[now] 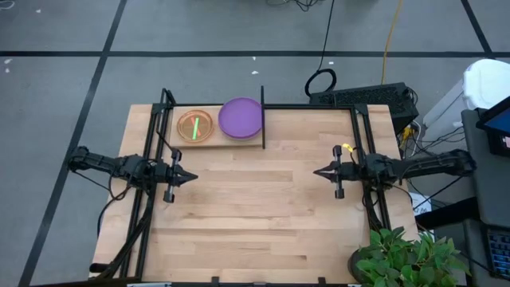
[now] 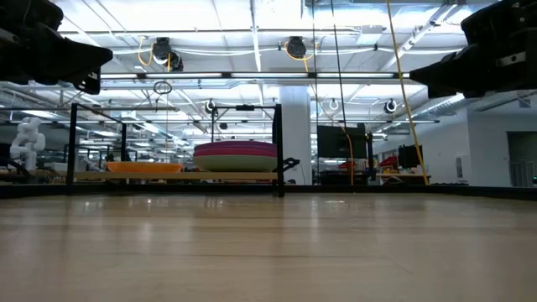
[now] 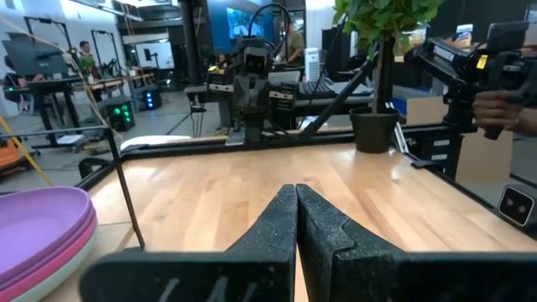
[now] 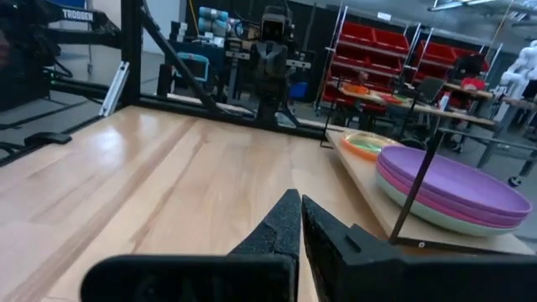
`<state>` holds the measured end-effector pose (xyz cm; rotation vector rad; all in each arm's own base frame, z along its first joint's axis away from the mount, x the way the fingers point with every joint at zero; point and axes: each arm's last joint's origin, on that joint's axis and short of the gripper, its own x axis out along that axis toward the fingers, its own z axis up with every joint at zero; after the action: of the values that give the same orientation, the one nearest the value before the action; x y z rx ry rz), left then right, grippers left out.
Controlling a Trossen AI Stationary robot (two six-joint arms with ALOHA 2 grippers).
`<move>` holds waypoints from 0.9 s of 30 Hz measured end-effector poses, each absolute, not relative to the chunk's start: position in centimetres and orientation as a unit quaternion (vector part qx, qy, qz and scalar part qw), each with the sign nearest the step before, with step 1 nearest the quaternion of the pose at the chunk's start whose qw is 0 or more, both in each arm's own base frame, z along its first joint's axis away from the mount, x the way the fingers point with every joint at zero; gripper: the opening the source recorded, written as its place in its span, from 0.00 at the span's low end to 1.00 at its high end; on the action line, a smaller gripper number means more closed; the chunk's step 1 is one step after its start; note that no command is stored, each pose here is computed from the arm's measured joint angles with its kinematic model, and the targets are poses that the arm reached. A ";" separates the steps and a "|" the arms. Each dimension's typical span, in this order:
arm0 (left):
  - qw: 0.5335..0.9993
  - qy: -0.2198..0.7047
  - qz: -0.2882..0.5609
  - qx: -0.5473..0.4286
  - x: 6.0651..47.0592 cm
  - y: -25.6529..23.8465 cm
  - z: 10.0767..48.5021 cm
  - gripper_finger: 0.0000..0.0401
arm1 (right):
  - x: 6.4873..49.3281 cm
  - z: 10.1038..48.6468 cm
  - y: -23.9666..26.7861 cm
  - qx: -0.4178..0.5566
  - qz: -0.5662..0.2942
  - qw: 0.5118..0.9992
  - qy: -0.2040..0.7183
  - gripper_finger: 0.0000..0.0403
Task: Place and stack plates onto a shelf
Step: Return to Home Position
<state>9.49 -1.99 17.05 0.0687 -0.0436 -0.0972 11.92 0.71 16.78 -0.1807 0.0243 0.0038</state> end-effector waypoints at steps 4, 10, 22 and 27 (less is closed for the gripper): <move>0.998 -0.021 -0.049 0.028 9.5 -2.0 17.0 0.01 | 11.4 17.0 0.7 -0.094 0.001 0.996 0.003 0.00; 0.998 -0.020 -0.049 0.019 9.5 -2.0 17.0 0.01 | 10.7 17.3 0.6 -0.104 -0.001 0.994 -0.018 0.00; 0.998 -0.019 -0.049 0.016 9.5 -2.0 17.0 0.01 | 9.7 17.4 0.5 -0.109 -0.004 0.994 -0.032 0.00; 0.998 -0.019 -0.049 0.016 9.5 -2.0 17.0 0.01 | 9.7 17.2 0.5 -0.105 -0.004 0.994 -0.022 0.00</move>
<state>9.50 -1.99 17.01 0.0324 -0.0377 -0.0977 9.66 0.52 17.15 -0.2103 -0.0437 -0.0082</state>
